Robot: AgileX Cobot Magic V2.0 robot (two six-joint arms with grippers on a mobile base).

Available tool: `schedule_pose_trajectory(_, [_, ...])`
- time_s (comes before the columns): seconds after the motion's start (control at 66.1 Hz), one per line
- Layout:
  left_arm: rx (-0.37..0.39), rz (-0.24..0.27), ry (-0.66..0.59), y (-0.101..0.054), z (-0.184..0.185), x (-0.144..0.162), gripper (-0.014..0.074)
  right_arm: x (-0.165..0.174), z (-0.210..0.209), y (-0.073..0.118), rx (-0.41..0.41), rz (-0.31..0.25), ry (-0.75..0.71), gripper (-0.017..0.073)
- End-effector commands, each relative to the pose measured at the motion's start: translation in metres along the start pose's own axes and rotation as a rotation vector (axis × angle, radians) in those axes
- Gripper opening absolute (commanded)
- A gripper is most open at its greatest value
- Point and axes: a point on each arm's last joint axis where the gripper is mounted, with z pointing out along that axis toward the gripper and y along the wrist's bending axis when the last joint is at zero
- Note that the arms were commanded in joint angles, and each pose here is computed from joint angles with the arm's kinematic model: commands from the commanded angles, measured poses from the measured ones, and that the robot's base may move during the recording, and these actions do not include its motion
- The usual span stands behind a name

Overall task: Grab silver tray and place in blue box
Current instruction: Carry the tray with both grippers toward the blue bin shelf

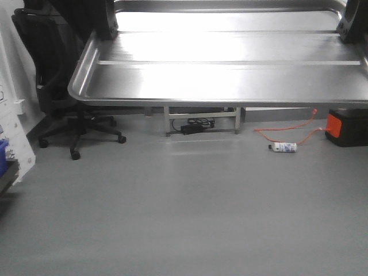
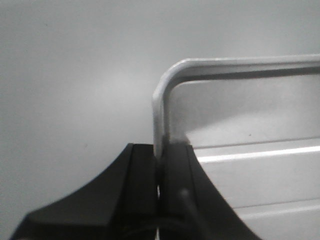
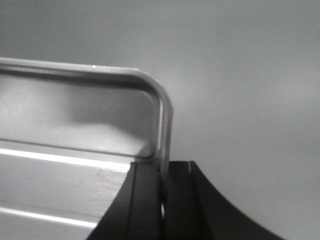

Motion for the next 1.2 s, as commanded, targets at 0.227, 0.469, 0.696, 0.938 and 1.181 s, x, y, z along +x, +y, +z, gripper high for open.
schedule_pose_trajectory(0.227, [-0.034,0.022,-0.072,0.0102,-0.0236,-0.0049,-0.0105,-0.0098,-0.0175,-0.0066,0.038,-0.036,-0.100,0.0058])
schedule_pose_trajectory(0.469, [-0.034,0.022,-0.072,0.0102,-0.0236,-0.0049,-0.0105,-0.0098,-0.0175,-0.0066,0.038,-0.036,-0.100,0.0058])
schedule_pose_trajectory(0.696, [-0.034,0.022,-0.072,0.0102,-0.0236,-0.0049,-0.0105,-0.0098,-0.0175,-0.0066,0.038,-0.036,-0.100,0.0058])
schedule_pose_trajectory(0.938, [-0.036,0.023,-0.069,0.0098,-0.0222,-0.0051,-0.0105,-0.0098,-0.0175,-0.0066,0.038,-0.036,-0.100,0.0058])
schedule_pose_trajectory(1.181, [-0.040,0.024,-0.064,0.0091,-0.0200,-0.0052,-0.0105,-0.0098,-0.0175,-0.0066,0.038,-0.036,-0.100,0.0058])
